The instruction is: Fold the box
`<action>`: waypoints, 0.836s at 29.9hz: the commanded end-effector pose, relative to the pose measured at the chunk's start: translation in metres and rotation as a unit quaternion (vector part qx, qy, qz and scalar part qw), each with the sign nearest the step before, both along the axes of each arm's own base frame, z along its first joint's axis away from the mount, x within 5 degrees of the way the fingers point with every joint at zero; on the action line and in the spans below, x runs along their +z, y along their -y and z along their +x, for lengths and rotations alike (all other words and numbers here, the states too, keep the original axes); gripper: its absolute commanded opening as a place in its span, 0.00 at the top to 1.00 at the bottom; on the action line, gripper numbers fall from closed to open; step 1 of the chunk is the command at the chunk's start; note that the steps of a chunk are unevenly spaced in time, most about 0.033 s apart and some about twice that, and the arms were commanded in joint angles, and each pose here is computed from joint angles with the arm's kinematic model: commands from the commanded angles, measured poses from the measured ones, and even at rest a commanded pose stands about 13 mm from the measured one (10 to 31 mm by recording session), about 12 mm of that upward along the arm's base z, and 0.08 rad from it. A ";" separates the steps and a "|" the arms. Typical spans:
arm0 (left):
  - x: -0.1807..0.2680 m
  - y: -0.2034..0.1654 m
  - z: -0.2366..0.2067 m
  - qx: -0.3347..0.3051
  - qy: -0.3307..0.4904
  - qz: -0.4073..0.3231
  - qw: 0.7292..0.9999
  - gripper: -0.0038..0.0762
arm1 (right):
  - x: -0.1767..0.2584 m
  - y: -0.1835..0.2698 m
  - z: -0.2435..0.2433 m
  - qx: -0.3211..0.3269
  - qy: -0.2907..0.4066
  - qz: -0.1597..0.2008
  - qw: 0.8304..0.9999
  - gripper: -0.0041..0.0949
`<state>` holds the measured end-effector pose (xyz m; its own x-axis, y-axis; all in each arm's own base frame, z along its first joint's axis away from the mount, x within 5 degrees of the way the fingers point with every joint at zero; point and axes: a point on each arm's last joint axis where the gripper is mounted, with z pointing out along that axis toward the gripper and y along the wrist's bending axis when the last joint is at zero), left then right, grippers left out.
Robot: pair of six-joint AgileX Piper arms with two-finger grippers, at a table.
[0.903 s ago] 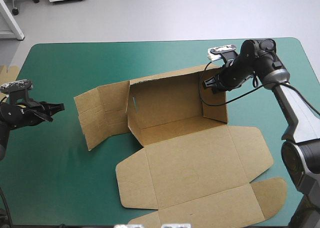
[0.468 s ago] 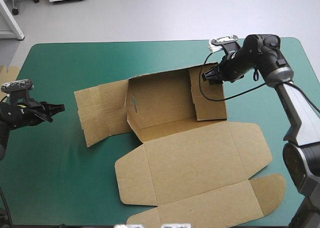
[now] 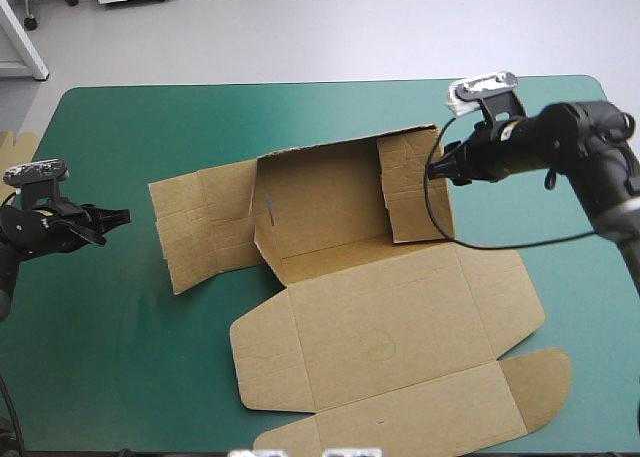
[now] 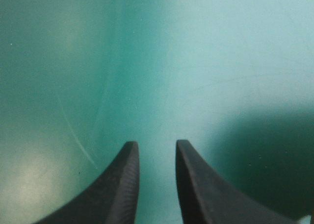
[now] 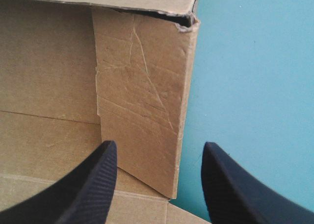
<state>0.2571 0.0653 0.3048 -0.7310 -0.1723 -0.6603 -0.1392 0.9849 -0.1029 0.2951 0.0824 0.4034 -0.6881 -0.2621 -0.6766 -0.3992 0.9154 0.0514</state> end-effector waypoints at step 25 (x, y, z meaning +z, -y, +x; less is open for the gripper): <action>0.019 0.001 0.000 0.006 0.048 0.001 0.999 0.71 | -0.107 -0.007 0.022 -0.018 0.033 0.044 0.998 0.68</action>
